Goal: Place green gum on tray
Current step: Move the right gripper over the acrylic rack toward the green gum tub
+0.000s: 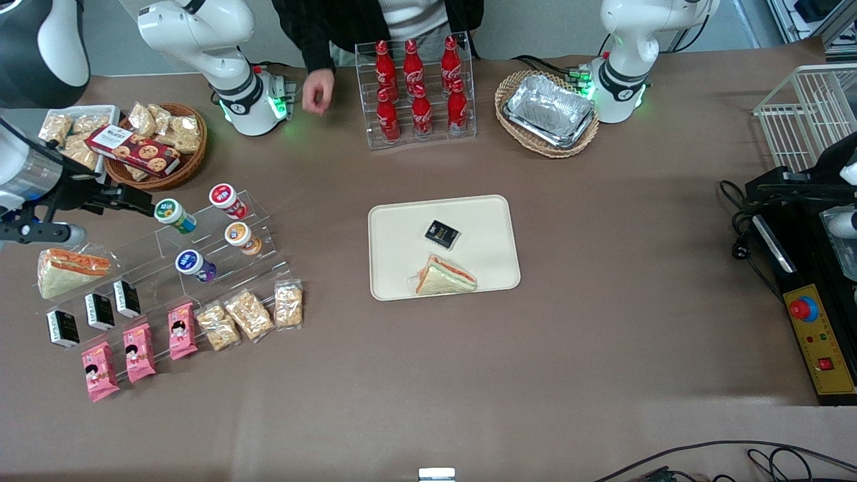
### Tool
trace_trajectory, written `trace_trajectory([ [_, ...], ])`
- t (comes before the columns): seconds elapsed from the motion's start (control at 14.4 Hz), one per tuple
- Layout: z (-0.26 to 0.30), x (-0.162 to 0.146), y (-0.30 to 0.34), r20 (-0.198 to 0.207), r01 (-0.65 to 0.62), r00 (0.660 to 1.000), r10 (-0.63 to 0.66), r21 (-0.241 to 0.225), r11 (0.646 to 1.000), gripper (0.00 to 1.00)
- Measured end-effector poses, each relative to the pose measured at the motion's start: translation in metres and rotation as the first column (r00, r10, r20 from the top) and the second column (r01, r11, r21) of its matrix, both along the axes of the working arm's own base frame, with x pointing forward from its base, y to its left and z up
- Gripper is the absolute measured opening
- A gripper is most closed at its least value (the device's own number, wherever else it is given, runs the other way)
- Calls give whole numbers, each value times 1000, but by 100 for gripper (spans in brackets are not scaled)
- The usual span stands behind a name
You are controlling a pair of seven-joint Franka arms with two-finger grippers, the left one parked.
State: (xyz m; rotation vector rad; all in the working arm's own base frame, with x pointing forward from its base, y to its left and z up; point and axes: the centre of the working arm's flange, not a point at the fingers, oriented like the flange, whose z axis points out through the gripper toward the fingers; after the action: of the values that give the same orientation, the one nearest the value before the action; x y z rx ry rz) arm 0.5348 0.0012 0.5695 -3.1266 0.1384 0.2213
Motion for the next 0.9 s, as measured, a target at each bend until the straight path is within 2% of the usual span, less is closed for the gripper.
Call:
trace_trajectory([
  [0.62, -2, 1, 2, -5, 2, 1000, -2, 10, 1000, 100],
  [0.9, -5, -2, 0, -33, 3, 999, -2, 11, 1000, 100],
])
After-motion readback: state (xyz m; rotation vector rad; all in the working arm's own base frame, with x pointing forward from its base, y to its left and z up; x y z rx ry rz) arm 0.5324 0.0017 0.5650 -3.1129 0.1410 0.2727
